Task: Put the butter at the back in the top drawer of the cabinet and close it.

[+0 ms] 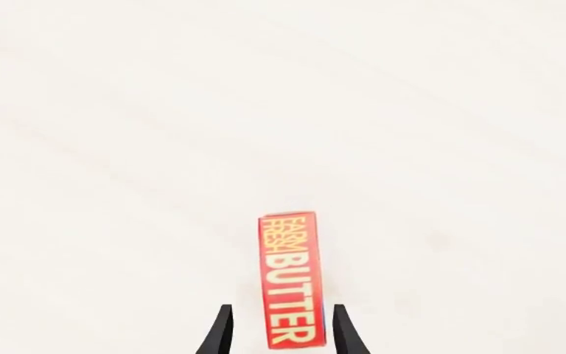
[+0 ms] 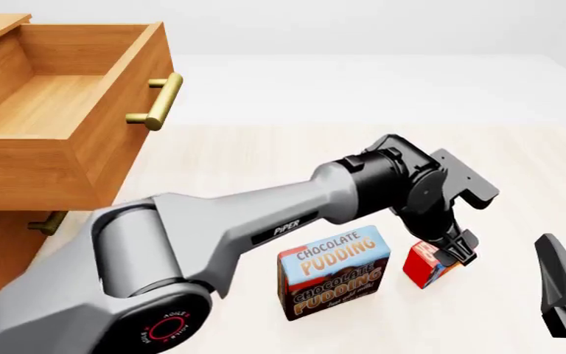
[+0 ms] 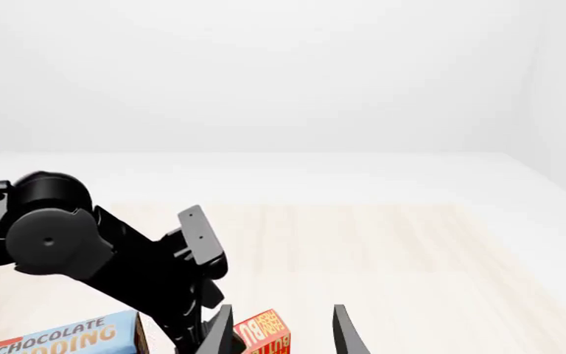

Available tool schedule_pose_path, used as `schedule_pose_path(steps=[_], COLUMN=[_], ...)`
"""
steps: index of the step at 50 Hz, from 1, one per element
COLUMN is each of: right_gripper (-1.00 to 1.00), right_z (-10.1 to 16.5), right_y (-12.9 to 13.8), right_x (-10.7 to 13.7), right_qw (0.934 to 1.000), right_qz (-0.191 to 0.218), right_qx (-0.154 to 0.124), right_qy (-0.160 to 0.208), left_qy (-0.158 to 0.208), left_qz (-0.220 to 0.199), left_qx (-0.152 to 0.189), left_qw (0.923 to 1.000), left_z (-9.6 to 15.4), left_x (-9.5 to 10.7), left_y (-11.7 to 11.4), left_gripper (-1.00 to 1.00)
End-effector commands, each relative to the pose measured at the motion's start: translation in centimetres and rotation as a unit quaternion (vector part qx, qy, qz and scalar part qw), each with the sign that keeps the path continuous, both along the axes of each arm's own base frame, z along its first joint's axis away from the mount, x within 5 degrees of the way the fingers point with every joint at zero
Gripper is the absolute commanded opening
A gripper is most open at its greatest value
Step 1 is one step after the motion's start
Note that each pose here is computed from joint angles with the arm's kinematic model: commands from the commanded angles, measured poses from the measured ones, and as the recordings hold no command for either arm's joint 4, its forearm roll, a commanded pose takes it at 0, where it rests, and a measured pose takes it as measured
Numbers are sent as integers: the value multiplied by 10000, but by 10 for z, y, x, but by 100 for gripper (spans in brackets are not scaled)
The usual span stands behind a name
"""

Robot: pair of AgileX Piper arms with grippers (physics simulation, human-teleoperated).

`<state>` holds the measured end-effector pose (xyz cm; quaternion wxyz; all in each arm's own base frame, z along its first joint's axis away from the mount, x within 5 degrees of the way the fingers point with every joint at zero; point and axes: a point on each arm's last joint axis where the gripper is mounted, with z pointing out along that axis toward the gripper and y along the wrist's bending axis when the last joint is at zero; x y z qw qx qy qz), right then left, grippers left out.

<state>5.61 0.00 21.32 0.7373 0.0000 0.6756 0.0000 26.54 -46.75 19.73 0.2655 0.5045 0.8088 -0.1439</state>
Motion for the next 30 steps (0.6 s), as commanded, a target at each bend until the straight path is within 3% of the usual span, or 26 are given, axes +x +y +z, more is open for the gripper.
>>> schedule_pose_path(steps=[1,30], right_gripper=[100,100], right_z=[0,0], right_y=[0,0], right_x=[0,0], right_qw=[10000,10000], right_qz=[0,0], right_qx=[0,0], right_qy=[0,0], left_qy=[25,80], left_qz=[2,27], left_qx=[16,53], left_qw=[10000,10000], left_z=[-3,-13], left_x=[-1,-1], left_y=[-3,-6], left_gripper=[100,100])
